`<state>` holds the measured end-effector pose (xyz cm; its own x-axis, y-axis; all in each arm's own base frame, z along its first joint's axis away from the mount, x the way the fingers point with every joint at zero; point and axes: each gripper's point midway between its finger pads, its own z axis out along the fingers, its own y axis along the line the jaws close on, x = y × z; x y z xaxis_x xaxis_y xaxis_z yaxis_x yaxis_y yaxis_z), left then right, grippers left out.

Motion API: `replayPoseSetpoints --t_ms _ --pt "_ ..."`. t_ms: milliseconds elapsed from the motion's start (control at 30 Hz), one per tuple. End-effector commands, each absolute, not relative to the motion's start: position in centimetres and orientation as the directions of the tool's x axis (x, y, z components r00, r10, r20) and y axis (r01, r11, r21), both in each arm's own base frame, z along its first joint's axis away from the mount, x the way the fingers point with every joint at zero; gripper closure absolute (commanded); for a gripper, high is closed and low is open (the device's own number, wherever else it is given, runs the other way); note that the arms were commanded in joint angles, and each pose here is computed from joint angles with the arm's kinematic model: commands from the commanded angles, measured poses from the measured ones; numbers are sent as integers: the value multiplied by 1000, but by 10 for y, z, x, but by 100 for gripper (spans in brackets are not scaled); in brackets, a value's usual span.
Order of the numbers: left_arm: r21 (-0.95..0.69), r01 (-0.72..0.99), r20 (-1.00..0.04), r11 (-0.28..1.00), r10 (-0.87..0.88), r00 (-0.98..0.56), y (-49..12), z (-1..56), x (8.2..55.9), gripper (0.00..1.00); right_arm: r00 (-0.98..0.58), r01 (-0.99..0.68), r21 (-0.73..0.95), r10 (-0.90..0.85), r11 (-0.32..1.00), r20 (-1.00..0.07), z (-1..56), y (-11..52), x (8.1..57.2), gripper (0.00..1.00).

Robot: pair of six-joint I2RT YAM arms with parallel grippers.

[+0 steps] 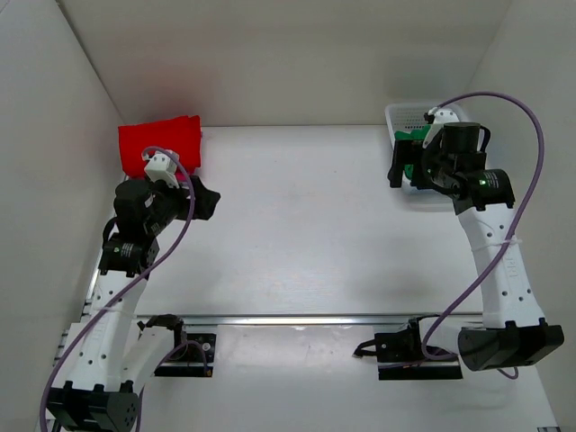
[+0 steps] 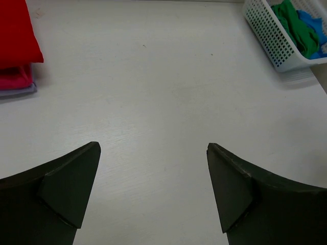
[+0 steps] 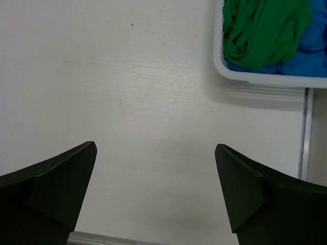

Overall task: Fold and stack the t-shirts
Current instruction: Grab crumpled tshirt from bin with the right arm

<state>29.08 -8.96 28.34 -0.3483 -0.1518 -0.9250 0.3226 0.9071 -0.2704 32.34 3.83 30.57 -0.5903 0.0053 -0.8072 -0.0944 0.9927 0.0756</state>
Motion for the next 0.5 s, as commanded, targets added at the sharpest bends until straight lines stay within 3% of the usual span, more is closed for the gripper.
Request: replayPoseSetpoints --t_ms 0,33,167,300,367,400,433,467 --pt "-263 318 -932 911 -155 -327 -89 295 295 3 -540 -106 22 -39 994 -841 327 32 312 1" --pt "-268 316 -928 910 -156 -339 -87 295 296 2 -492 -202 27 -78 979 -867 336 42 309 1" --pt "-273 328 -909 905 -130 -397 -91 283 299 4 -393 -54 -64 -80 996 -916 353 11 319 1" --pt "-306 314 -898 899 -163 -409 -91 272 299 4 -308 72 -143 -115 987 -944 347 -39 374 1" --pt "-313 334 -895 889 -159 -417 -97 269 297 7 -349 57 -58 -34 997 -936 331 -53 407 33" --pt "-314 331 -895 890 -161 -415 -96 269 298 9 -392 75 -19 12 997 -920 318 -63 426 37" --pt "-311 323 -891 894 -156 -427 -96 266 299 11 -415 67 -12 17 998 -910 309 -66 438 73" --pt "-307 314 -891 899 -155 -428 -95 265 300 13 -451 84 -25 15 996 -892 299 -71 455 87"
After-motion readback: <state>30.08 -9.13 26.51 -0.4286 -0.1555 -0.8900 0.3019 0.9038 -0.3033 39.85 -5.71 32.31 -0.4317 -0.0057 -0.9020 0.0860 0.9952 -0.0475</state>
